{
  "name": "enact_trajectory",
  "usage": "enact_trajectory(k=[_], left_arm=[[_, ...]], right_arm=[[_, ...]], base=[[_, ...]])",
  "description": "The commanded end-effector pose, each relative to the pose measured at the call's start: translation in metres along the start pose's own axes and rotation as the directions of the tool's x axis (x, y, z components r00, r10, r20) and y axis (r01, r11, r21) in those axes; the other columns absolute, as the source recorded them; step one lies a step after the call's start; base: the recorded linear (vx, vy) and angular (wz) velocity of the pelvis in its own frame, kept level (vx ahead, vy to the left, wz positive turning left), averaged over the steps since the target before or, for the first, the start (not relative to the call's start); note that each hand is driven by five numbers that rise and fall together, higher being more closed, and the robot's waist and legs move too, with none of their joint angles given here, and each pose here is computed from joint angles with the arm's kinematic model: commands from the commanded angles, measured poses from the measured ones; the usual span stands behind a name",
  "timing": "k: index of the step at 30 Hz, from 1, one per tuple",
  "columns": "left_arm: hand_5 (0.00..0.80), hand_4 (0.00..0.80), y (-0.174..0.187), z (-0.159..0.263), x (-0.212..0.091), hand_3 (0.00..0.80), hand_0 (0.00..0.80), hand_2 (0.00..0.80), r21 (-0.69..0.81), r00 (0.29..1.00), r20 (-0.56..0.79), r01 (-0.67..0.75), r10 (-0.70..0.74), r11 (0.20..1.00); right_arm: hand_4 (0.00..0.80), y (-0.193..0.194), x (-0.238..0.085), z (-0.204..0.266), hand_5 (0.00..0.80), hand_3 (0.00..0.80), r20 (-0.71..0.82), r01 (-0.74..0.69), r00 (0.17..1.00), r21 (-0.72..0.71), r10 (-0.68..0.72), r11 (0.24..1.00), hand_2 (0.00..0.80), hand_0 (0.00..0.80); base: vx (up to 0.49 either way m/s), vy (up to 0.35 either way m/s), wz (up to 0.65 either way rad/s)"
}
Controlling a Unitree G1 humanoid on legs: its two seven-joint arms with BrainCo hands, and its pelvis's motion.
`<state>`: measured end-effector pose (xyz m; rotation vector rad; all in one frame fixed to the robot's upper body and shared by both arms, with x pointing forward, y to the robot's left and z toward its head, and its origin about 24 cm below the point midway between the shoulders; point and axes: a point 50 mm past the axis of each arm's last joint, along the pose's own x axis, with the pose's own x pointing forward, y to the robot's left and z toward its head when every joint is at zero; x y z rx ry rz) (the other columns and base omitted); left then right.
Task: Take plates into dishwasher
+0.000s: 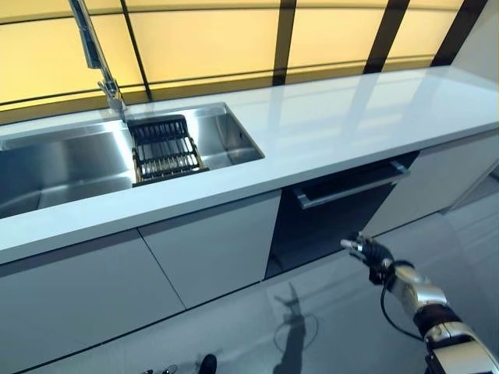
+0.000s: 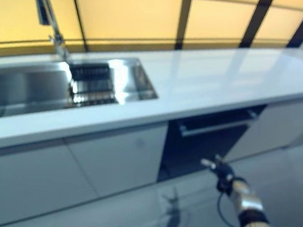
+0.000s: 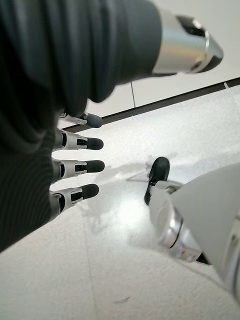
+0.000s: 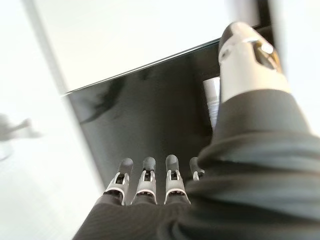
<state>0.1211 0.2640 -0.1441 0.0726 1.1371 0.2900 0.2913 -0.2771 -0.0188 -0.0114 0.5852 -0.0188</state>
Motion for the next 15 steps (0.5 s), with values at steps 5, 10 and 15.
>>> enact_trajectory(k=[5, 10, 15], left_arm=[[0.0, 0.0, -0.011, 0.001, 0.002, 0.0, 0.0, 0.0, -0.041, 0.999, -0.031, -0.028, 0.026, 0.999], [0.0, 0.0, -0.021, -0.006, 0.002, 0.0, 0.0, 0.0, -0.074, 0.998, -0.055, -0.024, 0.02, 0.997], [0.0, 0.0, -0.03, -0.009, 0.001, 0.0, 0.0, 0.0, -0.098, 0.997, -0.071, -0.008, 0.001, 0.995]], right_arm=[[0.0, 0.028, -0.008, -0.059, 0.0, 0.0, -0.145, -0.071, 0.988, -0.115, 0.054, 0.991, 0.0, 0.0], [0.0, 0.069, -0.019, -0.103, 0.0, 0.0, -0.204, -0.188, 0.963, -0.03, 0.178, 0.982, 0.0, 0.0], [0.0, 0.1, -0.029, -0.134, 0.0, 0.0, -0.27, -0.267, 0.926, 0.033, 0.266, 0.963, 0.0, 0.0]], base=[[0.054, 0.04, 0.0], [0.04, 0.036, -0.01], [0.041, 0.035, 0.0]])
